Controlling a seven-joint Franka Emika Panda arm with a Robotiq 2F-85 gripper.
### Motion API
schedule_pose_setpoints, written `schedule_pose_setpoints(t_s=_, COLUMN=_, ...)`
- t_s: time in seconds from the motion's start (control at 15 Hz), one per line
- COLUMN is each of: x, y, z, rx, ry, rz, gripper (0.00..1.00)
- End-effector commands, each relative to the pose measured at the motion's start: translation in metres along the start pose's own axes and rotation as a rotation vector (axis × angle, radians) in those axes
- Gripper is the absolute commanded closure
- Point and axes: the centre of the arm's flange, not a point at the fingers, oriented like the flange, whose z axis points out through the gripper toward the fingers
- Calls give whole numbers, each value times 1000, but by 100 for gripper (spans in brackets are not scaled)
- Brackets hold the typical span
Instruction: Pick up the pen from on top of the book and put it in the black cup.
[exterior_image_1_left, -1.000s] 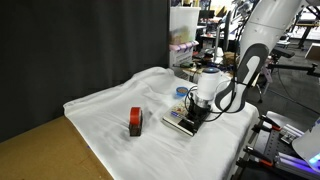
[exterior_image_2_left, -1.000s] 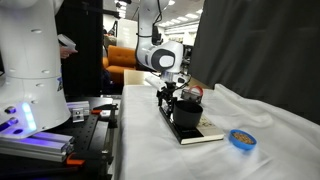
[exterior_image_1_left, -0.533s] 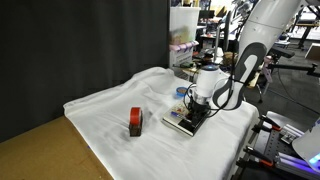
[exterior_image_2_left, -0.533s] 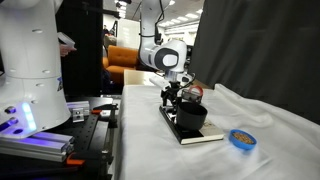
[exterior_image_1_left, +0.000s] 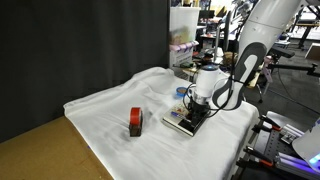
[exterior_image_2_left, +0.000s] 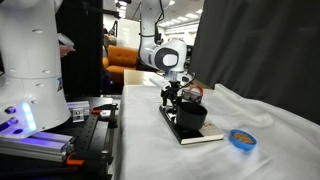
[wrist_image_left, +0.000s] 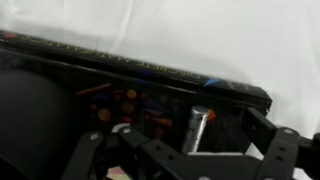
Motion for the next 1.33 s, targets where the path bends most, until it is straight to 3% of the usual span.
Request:
schedule_pose_setpoints(t_s=0.0, x=0, y=0, z=0, rx=0, ry=0, rz=0, gripper=0)
schedule_pose_setpoints(t_s=1.07, x=0, y=0, z=1, rx=-1, ry=-3, rz=2, gripper=0)
schedule_pose_setpoints(t_s=1.13, x=1, y=0, z=1, rx=7, ry=-2, rz=3, gripper=4)
schedule_pose_setpoints(t_s=1.2, x=2, y=-1, z=1, rx=4, ry=-1, rz=3, gripper=28)
schedule_pose_setpoints(t_s=1.27, x=2, y=-1, z=1, rx=2, ry=2, rz=3, gripper=29)
